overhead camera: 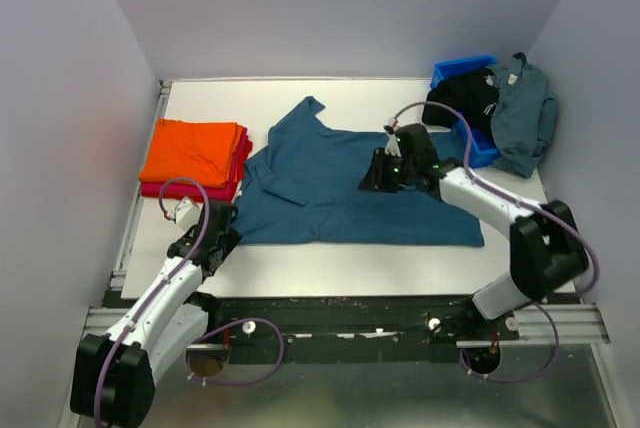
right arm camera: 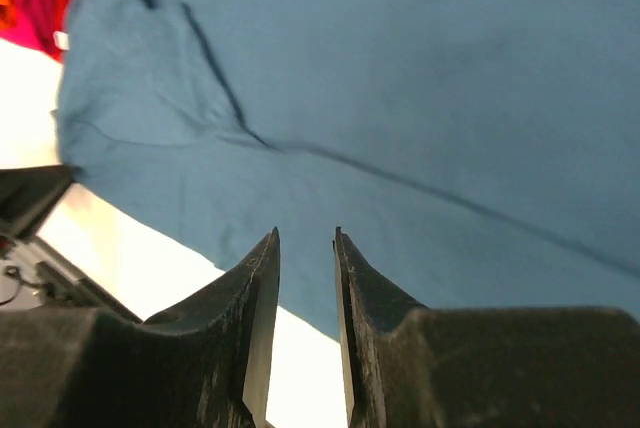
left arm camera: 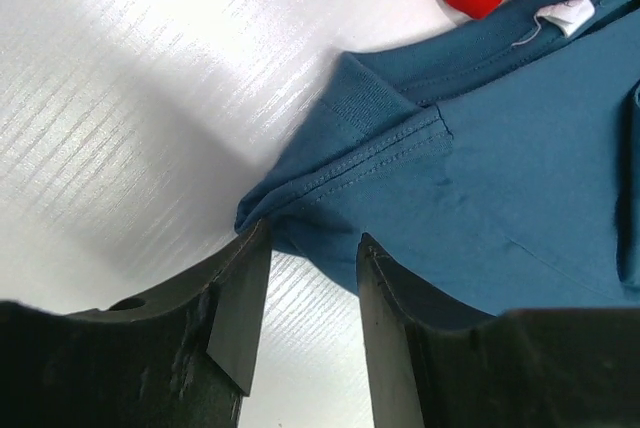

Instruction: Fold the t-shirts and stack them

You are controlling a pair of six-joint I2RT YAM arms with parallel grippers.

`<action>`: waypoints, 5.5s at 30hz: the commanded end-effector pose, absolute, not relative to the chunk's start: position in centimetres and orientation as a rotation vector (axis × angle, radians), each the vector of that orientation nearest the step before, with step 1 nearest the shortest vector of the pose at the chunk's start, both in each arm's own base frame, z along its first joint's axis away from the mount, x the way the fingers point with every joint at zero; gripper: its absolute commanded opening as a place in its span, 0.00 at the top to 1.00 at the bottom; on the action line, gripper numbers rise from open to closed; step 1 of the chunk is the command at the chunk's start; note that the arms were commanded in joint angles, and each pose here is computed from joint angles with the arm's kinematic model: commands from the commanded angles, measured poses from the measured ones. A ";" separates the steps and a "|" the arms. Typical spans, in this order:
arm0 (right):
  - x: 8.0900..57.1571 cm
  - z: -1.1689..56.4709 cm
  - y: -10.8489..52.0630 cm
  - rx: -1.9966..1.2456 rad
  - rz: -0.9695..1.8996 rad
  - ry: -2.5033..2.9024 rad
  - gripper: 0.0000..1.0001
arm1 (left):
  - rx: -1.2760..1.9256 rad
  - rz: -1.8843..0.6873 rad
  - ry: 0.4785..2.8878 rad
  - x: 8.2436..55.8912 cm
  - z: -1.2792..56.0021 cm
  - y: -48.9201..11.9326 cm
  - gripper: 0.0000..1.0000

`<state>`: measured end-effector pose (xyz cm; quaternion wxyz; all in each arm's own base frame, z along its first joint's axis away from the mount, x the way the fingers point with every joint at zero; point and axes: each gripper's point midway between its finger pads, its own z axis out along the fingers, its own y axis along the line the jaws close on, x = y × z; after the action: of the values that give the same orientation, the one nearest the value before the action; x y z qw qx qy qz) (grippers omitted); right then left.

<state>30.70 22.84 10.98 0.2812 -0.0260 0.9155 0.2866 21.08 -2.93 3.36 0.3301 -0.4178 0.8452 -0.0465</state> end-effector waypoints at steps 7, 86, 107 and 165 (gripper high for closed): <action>34.7 12.5 34.9 -0.356 1.102 2.417 0.60 | -1.118 -0.068 2.149 21.3 2.7 -1.7 0.53; 39.9 5.5 37.9 -0.308 0.913 2.487 0.95 | -1.029 -0.048 2.205 21.2 2.3 -1.8 1.00; 39.0 7.9 33.5 -0.256 0.741 2.414 0.46 | -0.919 -0.048 2.178 23.0 6.8 -1.9 0.45; 37.8 12.6 25.9 -0.094 0.745 2.204 0.58 | -0.084 -0.382 2.287 59.9 7.6 -17.3 1.00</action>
<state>37.86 26.11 11.80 0.3858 -0.0370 0.8764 0.2858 59.98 -16.74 3.86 0.3439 -0.0861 0.9175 -0.1806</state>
